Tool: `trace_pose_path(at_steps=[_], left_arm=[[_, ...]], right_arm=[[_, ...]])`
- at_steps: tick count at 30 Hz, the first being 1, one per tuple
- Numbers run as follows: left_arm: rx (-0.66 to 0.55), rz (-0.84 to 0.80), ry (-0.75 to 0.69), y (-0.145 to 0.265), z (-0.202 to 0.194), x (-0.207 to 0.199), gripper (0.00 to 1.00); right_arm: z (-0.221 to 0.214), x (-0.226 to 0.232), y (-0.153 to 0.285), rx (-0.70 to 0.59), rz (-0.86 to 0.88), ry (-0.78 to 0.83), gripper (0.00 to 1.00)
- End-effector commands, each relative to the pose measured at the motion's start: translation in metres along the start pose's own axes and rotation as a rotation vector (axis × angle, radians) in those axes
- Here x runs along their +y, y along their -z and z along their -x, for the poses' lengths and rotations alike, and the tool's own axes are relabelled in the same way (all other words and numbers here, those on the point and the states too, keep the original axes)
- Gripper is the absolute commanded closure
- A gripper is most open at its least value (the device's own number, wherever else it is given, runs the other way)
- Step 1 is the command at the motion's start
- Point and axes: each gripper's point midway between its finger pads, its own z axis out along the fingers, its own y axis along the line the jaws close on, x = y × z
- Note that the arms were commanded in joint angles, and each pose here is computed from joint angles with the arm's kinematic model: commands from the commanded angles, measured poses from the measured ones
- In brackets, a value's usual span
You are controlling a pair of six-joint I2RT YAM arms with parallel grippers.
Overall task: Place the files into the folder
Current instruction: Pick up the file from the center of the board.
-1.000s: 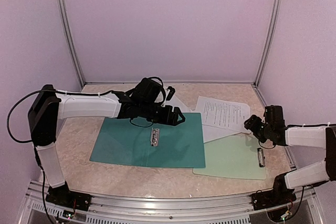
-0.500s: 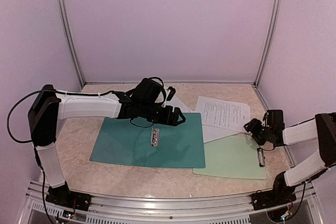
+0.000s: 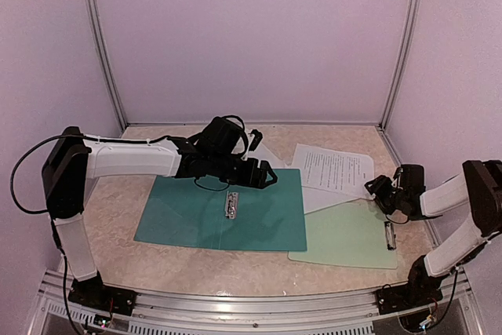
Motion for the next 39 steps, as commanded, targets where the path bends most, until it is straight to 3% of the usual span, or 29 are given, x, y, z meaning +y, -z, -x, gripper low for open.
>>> trace_pose_path(at_steps=[1, 20, 29, 39], left_arm=[[0.004, -0.001, -0.007, -0.004, -0.004, 0.0, 0.19], [-0.004, -0.005, -0.009, 0.001, -0.002, -0.002, 0.19], [-0.002, -0.007, -0.011, 0.001, -0.003, -0.003, 0.19], [0.005, 0.006, -0.015, 0.001, -0.006, 0.001, 0.19]], right_arm=[[-0.015, -0.019, -0.002, 0.054, -0.051, -0.057, 0.37], [-0.012, -0.018, -0.01, 0.05, -0.045, -0.127, 0.51], [-0.011, -0.02, -0.007, 0.034, -0.054, -0.125, 0.79], [-0.003, -0.013, -0.006, 0.024, -0.052, -0.099, 1.0]])
